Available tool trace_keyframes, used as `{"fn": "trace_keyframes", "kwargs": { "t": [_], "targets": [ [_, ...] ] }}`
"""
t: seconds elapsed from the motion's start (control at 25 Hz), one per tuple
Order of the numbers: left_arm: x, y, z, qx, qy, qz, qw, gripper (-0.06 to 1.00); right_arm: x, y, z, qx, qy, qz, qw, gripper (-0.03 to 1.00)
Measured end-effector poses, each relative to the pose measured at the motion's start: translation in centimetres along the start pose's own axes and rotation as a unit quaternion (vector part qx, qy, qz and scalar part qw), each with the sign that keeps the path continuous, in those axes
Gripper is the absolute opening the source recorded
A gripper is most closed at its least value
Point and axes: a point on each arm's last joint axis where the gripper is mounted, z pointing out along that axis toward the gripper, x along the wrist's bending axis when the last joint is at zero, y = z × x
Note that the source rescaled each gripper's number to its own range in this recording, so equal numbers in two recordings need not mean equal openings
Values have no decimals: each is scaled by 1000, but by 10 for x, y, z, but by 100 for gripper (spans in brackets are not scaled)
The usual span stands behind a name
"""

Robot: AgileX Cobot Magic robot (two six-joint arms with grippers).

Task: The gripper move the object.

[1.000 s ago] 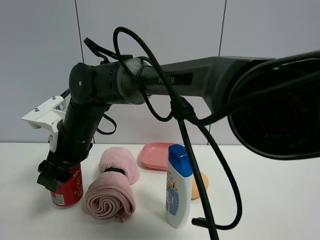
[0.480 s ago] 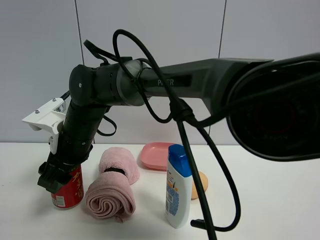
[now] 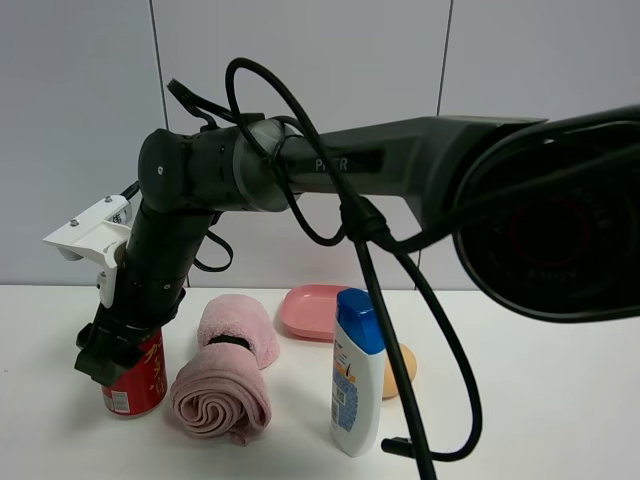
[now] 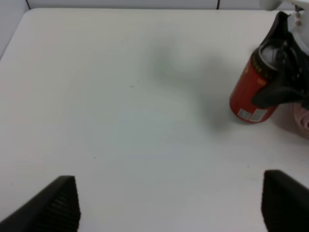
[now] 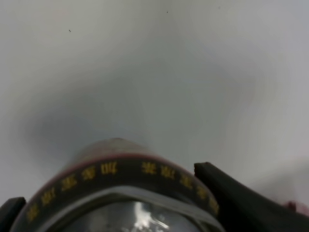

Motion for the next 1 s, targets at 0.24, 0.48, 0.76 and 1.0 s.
{"fn": "trace_keyframes", "kwargs": {
  "t": [0.24, 0.48, 0.76, 1.0],
  "targets": [
    [0, 0, 0, 0, 0, 0, 1000, 100, 3, 5, 0, -11, -5, -4, 1000, 22],
    [0, 0, 0, 0, 0, 0, 1000, 100, 7, 9, -4, -14, -8, -6, 1000, 36],
    [0, 0, 0, 0, 0, 0, 1000, 100, 1, 39, -74, -56, -65, -35, 996, 37],
    [0, 0, 0, 0, 0, 0, 1000, 100, -9, 57, -169, -69, -174, -63, 980, 80]
  ]
}}
